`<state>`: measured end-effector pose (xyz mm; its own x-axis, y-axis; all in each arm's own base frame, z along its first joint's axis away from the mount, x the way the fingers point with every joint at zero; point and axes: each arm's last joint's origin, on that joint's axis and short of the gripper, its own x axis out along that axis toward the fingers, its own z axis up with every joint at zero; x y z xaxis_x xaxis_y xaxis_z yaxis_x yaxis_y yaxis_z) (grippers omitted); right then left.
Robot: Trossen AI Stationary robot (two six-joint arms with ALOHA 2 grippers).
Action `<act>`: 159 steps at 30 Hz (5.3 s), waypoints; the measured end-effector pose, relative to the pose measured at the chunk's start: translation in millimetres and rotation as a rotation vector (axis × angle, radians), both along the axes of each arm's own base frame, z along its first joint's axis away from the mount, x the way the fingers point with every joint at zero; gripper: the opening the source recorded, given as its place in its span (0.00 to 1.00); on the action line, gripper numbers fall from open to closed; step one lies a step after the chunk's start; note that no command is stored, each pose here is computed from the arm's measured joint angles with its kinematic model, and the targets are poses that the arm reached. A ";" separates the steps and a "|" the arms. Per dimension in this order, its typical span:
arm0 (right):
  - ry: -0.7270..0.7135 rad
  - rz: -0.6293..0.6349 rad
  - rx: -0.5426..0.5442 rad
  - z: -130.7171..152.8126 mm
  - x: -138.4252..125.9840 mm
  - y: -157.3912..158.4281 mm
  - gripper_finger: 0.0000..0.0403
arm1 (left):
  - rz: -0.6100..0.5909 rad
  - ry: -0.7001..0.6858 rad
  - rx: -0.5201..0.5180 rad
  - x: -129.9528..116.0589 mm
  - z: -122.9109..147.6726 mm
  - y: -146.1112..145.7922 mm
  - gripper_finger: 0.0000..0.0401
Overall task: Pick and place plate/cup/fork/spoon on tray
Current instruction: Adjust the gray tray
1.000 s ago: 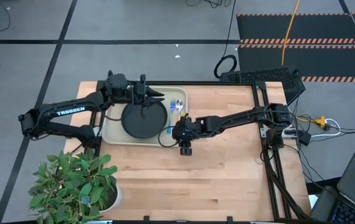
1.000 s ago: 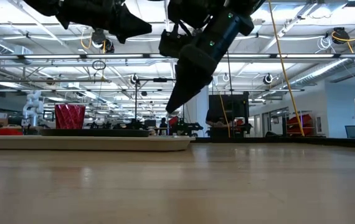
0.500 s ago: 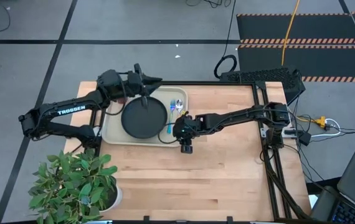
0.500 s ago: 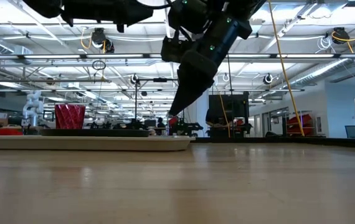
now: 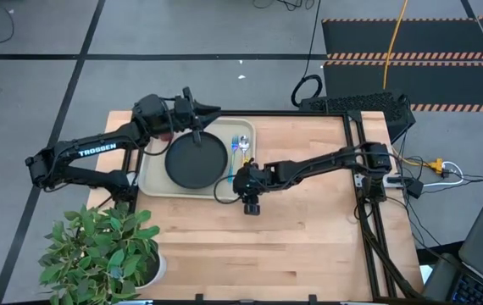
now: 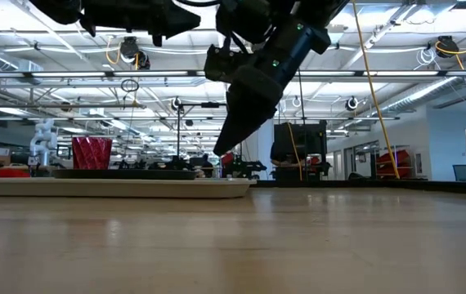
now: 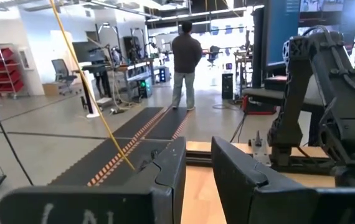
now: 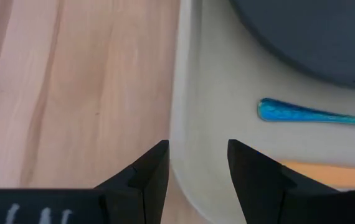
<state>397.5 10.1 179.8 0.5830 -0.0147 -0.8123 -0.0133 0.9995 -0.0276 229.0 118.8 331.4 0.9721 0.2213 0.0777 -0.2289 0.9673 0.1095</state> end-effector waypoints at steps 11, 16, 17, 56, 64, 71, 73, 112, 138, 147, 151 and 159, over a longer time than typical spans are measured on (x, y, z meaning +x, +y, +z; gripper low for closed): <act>0.005 -0.068 0.020 -36.9 -16.5 0.2 0.39 | -0.001 0.024 -0.027 0.0 -2.9 0.0 0.20; -0.006 -0.061 0.016 -37.9 -16.6 0.0 0.39 | -0.001 0.024 -0.027 -0.1 -2.7 0.0 0.20; -0.007 -0.057 0.013 -37.8 -16.4 -0.1 0.39 | -0.001 0.024 -0.027 -0.1 -2.7 0.0 0.20; 0.287 -0.077 0.022 -46.9 -58.5 13.6 0.39 | -0.001 0.038 -0.036 -0.2 -4.0 -0.1 0.20; 0.395 -0.060 0.003 -49.9 -70.5 31.0 0.39 | -0.001 0.037 -0.036 -0.2 -3.9 -0.1 0.20; 0.416 -0.020 -0.031 -47.2 -76.2 43.1 0.39 | -0.001 0.037 -0.035 -0.2 -3.8 -0.1 0.20; 0.429 -0.019 -0.047 -46.1 -78.4 44.2 0.39 | -0.001 0.037 -0.035 -0.2 -3.8 -0.1 0.20; 0.364 0.168 -0.081 -34.2 -158.7 75.0 0.22 | -0.004 0.027 -0.031 0.0 -2.8 -0.6 0.20; 0.340 0.416 -0.197 -33.5 -161.6 86.7 0.10 | -0.003 0.027 -0.031 -0.1 -2.8 -0.4 0.20; 0.318 0.488 -0.219 -32.9 -160.2 88.7 0.09 | -0.003 0.027 -0.030 -0.1 -2.8 -0.4 0.20; 0.292 0.541 -0.242 -32.3 -158.9 91.2 0.08 | -0.003 0.024 -0.029 -0.1 -2.4 -0.4 0.20; 0.286 0.599 -0.262 -32.0 -158.6 91.9 0.08 | -0.003 0.022 -0.032 -0.1 -2.3 -0.4 0.20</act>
<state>238.9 101.9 147.8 0.3163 0.0254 -0.9483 -0.6007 0.7791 -0.1794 228.9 118.4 329.1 0.9742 0.2203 0.0494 -0.2238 0.9711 0.0830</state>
